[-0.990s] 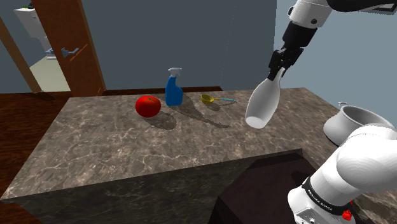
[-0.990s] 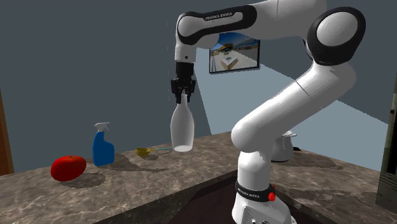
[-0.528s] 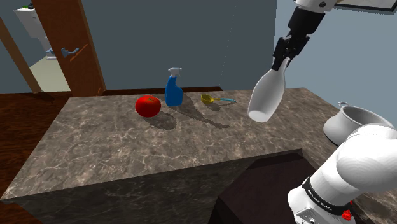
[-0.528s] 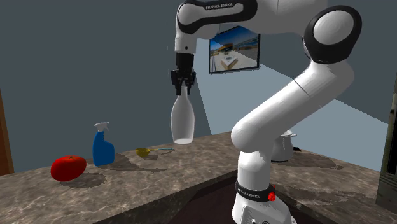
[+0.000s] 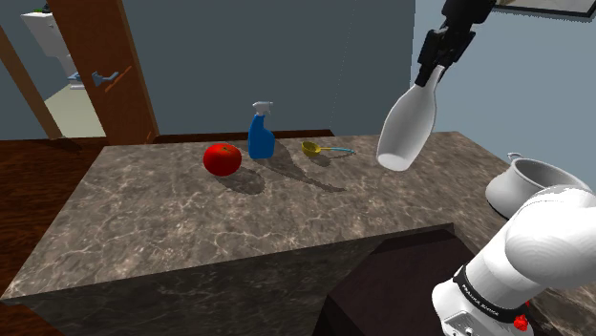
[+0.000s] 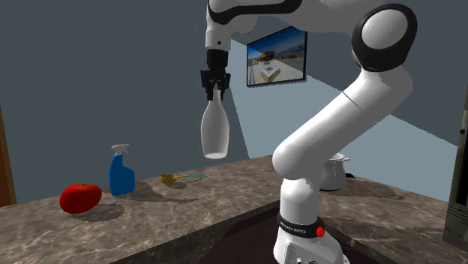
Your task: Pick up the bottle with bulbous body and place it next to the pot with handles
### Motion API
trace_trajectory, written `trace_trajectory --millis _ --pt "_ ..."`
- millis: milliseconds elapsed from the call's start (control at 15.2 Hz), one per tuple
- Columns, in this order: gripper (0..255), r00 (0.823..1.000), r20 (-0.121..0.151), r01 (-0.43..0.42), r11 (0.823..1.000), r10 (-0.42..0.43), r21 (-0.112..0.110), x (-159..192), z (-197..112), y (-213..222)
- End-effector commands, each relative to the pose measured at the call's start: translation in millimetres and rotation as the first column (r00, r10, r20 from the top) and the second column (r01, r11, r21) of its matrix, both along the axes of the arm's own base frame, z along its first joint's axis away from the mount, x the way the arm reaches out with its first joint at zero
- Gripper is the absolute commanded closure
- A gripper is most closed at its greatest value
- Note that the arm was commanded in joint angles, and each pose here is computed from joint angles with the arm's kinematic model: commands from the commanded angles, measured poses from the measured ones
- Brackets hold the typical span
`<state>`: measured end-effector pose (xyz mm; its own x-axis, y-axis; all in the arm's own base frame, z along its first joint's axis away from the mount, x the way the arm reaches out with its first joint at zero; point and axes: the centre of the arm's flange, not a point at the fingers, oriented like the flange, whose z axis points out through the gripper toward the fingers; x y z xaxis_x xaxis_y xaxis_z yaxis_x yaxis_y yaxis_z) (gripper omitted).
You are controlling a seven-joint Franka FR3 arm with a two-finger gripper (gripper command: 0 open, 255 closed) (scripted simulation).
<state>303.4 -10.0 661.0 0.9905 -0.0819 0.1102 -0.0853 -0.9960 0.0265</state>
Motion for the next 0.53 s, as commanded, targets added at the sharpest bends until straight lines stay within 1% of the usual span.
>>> trace_trajectory --millis 0,462 --pt "255 1.0 0.0 0.0 1.0 0.0 0.0 0.1 11.0 0.3" --pt "255 1.0 0.0 0.0 1.0 0.0 0.0 0.1 48.0 0.3"
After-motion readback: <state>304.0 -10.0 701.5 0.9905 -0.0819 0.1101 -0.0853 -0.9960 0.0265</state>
